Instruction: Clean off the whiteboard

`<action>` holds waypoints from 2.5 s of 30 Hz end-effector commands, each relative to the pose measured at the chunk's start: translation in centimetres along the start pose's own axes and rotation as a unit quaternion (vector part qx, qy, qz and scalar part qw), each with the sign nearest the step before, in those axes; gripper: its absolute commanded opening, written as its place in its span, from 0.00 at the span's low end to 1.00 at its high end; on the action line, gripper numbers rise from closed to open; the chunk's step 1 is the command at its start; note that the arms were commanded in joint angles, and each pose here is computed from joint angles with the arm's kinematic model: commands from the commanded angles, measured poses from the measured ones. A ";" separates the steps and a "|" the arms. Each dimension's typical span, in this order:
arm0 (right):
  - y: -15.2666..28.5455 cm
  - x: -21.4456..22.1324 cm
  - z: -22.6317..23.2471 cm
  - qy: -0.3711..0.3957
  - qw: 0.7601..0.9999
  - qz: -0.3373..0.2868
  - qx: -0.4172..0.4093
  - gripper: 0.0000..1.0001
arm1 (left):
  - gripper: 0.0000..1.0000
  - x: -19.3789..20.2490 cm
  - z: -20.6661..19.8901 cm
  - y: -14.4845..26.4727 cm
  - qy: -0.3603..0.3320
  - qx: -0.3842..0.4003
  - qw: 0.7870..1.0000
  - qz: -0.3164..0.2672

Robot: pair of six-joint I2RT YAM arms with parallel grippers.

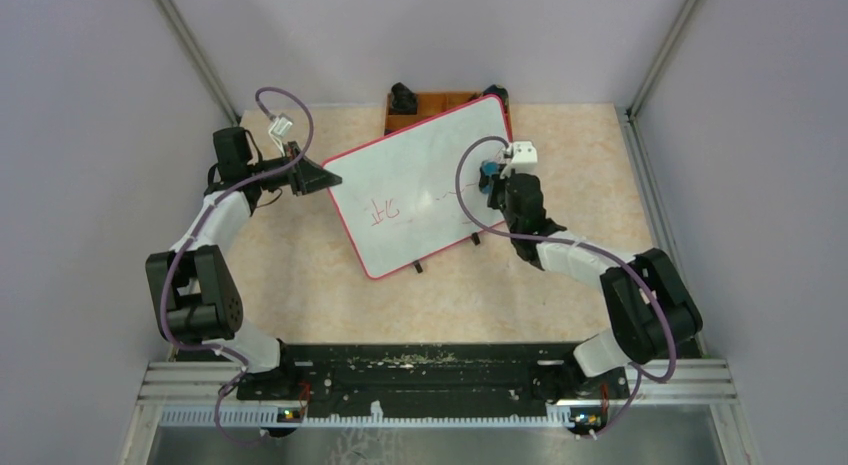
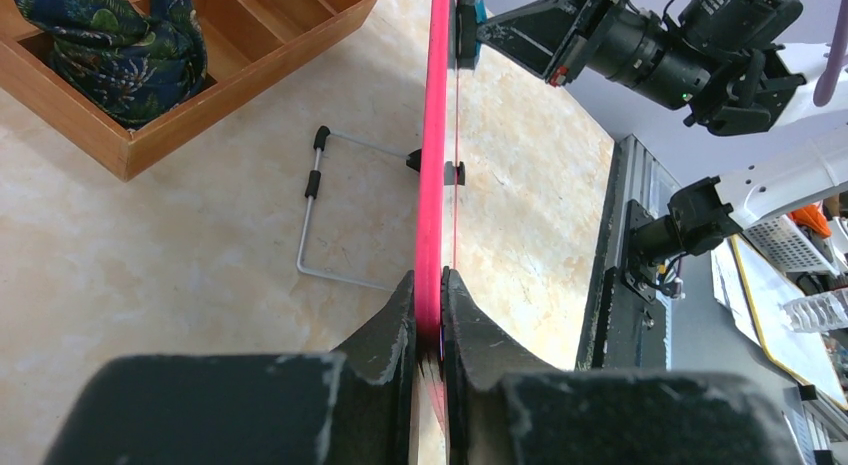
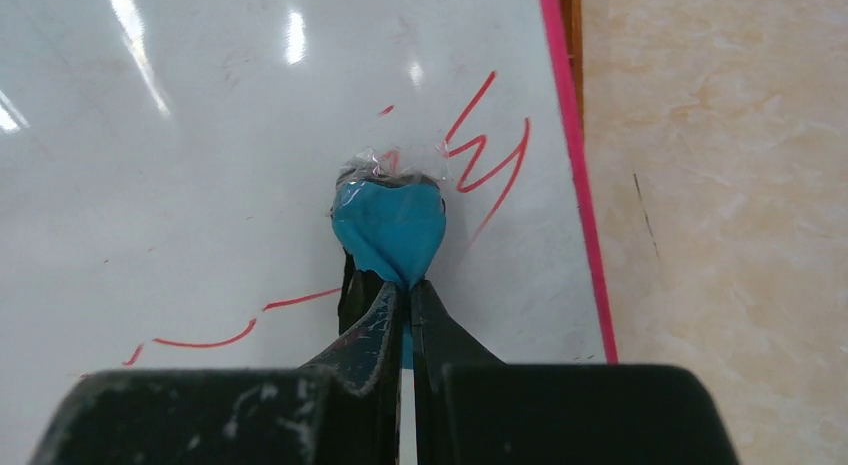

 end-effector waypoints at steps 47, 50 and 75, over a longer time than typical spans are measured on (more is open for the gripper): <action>-1.9 -2.9 -4.2 -0.007 1.000 -0.005 0.026 0.00 | 0.00 -0.2 0.4 -0.1 -0.045 0.003 0.999 0.004; -2.7 -3.7 -3.8 -0.001 1.000 -0.004 0.022 0.00 | 0.00 -0.2 0.3 -0.1 -0.045 0.003 0.999 0.005; -5.7 -11.4 5.0 -0.003 0.994 -0.024 -0.102 0.00 | 0.00 -0.1 0.3 -0.1 -0.044 0.004 0.999 0.007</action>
Point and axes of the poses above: each gripper's point midway between its finger pads, its own y axis back along the fingers, its own z axis along the line the jaws close on, x = y × z, the point moved 1 cm from there along y, back along the fingers, and after that the axes turned 8 degrees about -y, right-handed, at the moved point
